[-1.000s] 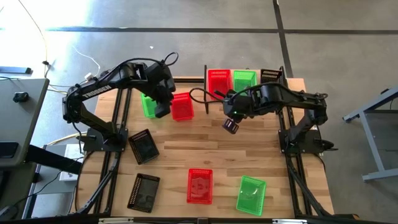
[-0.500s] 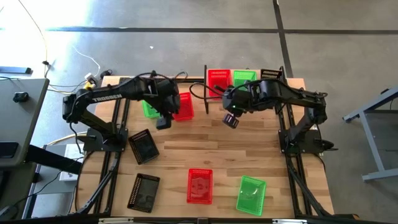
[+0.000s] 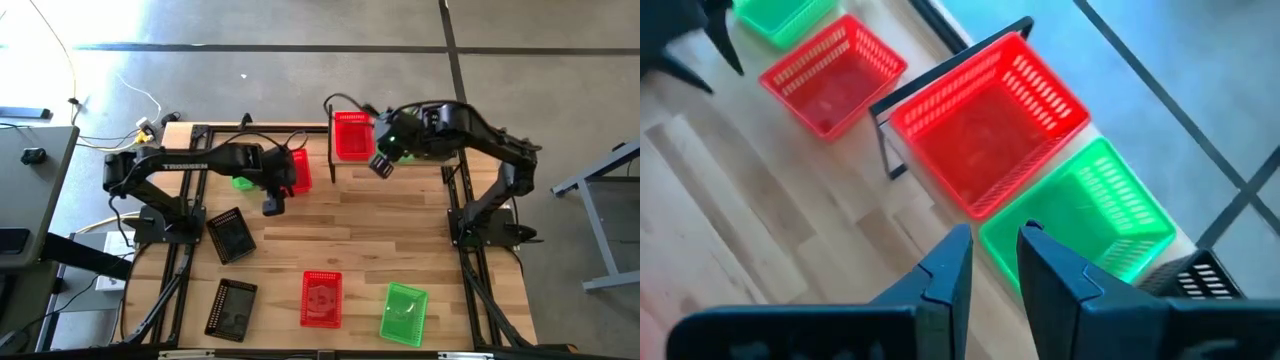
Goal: Stack baskets on shelf by color
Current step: Stack the top red bin on top of the red bin, then stack the bottom green bin on top of the green bin
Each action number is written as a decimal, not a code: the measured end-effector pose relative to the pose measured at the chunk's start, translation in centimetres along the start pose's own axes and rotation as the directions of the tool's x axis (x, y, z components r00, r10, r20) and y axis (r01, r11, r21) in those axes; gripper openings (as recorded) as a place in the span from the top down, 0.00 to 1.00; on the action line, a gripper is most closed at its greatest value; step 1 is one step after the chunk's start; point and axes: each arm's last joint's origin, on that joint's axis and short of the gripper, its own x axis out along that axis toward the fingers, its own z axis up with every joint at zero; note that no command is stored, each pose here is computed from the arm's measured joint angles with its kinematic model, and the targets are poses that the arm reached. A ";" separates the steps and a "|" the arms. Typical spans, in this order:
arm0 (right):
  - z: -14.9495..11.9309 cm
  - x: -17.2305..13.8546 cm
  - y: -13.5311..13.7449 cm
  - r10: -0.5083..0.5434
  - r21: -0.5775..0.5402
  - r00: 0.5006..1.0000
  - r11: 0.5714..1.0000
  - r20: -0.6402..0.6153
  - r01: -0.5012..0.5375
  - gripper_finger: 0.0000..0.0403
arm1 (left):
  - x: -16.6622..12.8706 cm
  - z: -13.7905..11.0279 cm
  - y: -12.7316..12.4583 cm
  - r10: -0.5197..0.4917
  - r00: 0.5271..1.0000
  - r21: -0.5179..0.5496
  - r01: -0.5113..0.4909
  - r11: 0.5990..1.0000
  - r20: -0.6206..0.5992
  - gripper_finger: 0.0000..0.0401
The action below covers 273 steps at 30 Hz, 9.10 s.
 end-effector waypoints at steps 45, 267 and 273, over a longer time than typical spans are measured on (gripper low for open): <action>-0.1 -0.7 -0.9 0.032 0.077 0.999 0.996 0.014 -0.033 0.83 | 8.2 0.0 1.1 0.070 0.972 -0.075 -0.089 0.993 -0.224 0.98; -10.4 1.4 14.1 0.497 0.229 0.775 0.868 -0.392 -0.441 0.80 | -11.7 -4.2 -3.7 -0.005 0.996 -0.170 0.020 0.985 0.088 0.75; -12.8 -0.6 16.1 0.511 0.224 0.747 0.859 -0.425 -0.460 0.68 | -11.7 -4.1 -3.9 -0.008 0.996 -0.162 0.022 0.987 0.089 0.75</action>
